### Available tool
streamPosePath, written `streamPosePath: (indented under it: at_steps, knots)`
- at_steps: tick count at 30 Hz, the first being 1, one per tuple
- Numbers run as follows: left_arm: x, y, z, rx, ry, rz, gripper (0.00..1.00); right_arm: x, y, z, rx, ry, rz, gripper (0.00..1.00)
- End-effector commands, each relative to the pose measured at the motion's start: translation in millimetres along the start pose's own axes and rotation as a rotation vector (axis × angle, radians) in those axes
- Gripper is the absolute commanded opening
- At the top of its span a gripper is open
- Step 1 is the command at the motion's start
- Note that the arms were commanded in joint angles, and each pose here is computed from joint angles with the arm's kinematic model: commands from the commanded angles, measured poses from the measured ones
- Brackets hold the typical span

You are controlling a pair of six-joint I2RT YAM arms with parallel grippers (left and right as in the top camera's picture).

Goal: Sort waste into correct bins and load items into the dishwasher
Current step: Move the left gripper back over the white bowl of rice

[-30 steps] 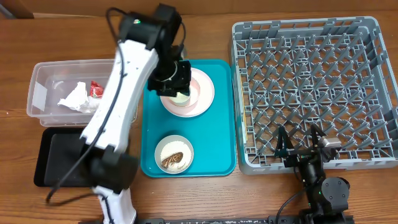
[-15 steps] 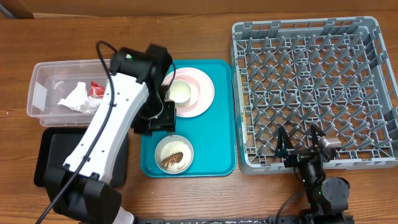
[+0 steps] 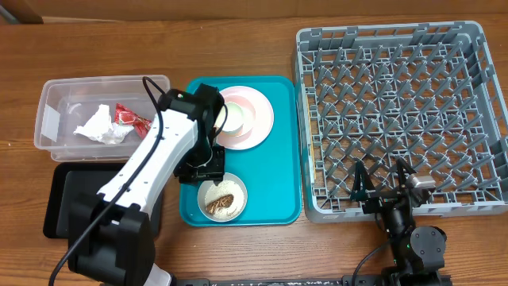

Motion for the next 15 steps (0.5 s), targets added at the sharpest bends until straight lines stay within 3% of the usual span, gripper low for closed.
streamPosePath:
  at_steps: [1,15]
  knots:
    - [0,4,12,-0.029,-0.006,-0.009,0.47,2,-2,0,0.004,-0.004,0.001,1.00]
    - [-4,8,45,-0.044,-0.051,-0.028,0.48,2,-2,0,0.004,-0.005,0.001,1.00]
Point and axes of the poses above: each gripper's point midway between its finger pads, its own z axis out along the fingers, its own y axis along the line the jaws close on, x = y × z, the point moved 9 cm from there along -z, back along the fingers, and after that the axes turned 14 degrees about z, right-handed, at the moved point
